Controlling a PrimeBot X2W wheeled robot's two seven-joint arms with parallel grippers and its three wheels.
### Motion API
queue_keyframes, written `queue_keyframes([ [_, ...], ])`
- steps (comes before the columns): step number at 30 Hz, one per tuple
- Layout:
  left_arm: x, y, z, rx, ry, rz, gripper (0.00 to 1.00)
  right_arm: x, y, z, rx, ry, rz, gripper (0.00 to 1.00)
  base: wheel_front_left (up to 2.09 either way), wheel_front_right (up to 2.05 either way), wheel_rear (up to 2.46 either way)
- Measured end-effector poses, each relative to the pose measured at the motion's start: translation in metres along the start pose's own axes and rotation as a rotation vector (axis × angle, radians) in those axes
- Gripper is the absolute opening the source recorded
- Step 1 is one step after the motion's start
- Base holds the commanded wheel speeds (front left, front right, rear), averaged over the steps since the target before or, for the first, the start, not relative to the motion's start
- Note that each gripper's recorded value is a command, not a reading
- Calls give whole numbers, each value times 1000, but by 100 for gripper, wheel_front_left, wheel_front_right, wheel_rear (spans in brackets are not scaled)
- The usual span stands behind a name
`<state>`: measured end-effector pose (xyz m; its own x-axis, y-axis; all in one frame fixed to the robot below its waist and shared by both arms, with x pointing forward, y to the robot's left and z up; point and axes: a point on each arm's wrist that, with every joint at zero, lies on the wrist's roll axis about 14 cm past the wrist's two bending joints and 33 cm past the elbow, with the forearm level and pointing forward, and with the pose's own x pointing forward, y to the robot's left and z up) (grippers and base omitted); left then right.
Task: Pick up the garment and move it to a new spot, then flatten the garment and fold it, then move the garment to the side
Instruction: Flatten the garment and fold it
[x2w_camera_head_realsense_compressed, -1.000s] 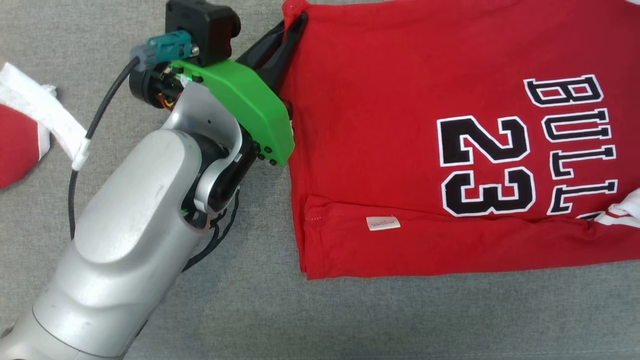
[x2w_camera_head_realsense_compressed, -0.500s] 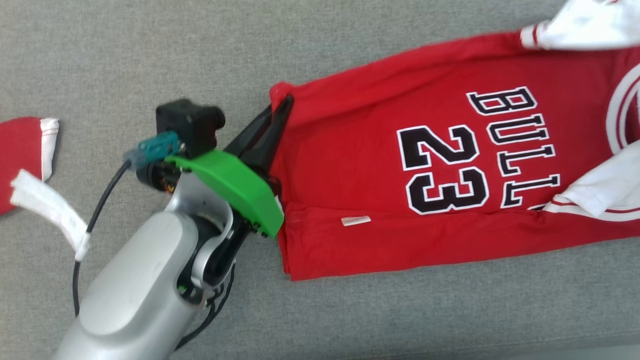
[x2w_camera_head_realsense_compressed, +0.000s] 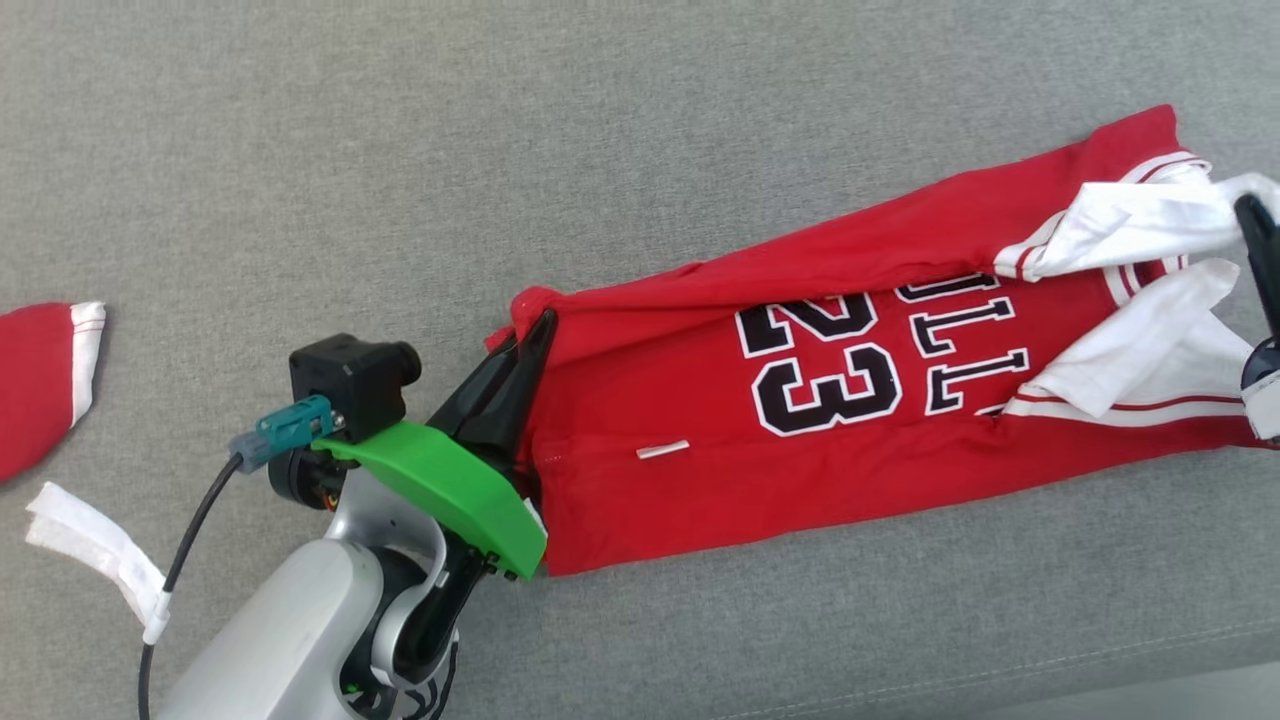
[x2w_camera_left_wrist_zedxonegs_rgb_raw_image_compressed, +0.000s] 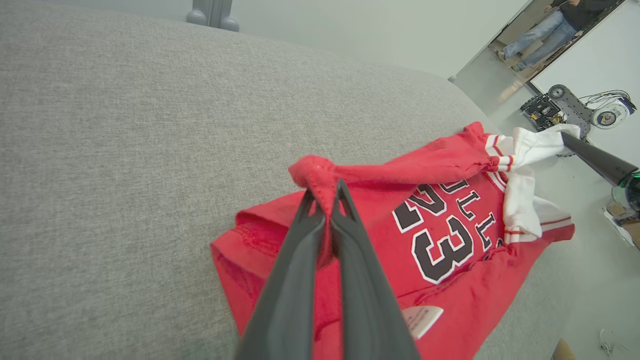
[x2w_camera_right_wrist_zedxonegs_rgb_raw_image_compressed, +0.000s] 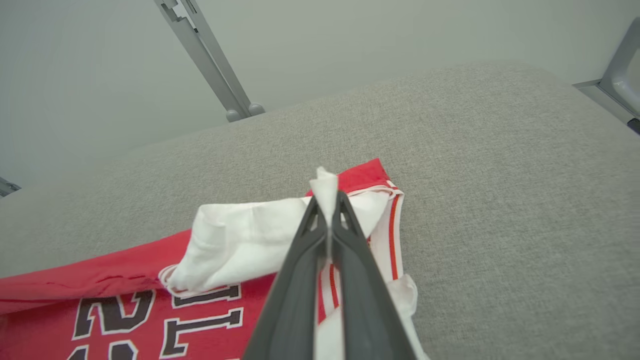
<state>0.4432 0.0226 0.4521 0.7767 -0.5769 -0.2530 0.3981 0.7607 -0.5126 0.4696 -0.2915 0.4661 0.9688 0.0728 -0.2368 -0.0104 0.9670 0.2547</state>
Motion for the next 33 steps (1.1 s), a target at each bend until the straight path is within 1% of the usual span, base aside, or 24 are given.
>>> queue_keyframes([
  [1,-1,0,-1,3,3,-1,0,-3,-1,-1,1,5,-6,0,0,0,0],
  [2,-2,1,-2,5,7,6,25,-6,-3,-3,6,7,-18,0,0,0,0],
  [3,-2,1,-4,9,12,9,45,-8,-4,-6,9,14,-26,11,0,0,0],
  [4,-4,1,-8,16,22,13,87,-11,-2,-12,7,35,-26,69,0,0,0],
  [5,-6,3,-12,25,32,19,100,-13,-1,-19,10,59,-28,100,0,0,0],
  [8,-16,6,-35,17,101,38,100,-23,-2,-39,21,134,-43,100,0,0,0],
  [11,-29,15,-48,30,122,72,100,-31,-13,-44,7,166,-77,100,0,0,0],
  [13,-34,21,-42,47,71,96,100,-32,-21,-36,-1,145,-104,100,0,0,0],
  [17,-41,23,-18,71,-115,138,100,-26,-32,-22,21,102,-159,100,0,0,0],
  [18,-43,23,-18,96,-136,140,100,-22,-34,-22,27,106,-172,100,0,0,0],
  [19,-44,22,-18,109,-148,142,100,-20,-35,-25,22,122,-180,100,0,0,0],
  [23,-45,18,-21,104,-193,167,100,-7,-35,-46,21,223,-207,100,0,0,0],
  [26,-45,23,-19,117,-220,198,100,2,-37,-67,24,306,-229,100,0,0,0],
  [29,-47,27,-11,120,-266,224,100,9,-33,-84,47,360,-231,100,0,0,0],
  [33,-60,42,-15,123,-273,277,100,14,-29,-99,68,413,-227,100,0,0,0],
])
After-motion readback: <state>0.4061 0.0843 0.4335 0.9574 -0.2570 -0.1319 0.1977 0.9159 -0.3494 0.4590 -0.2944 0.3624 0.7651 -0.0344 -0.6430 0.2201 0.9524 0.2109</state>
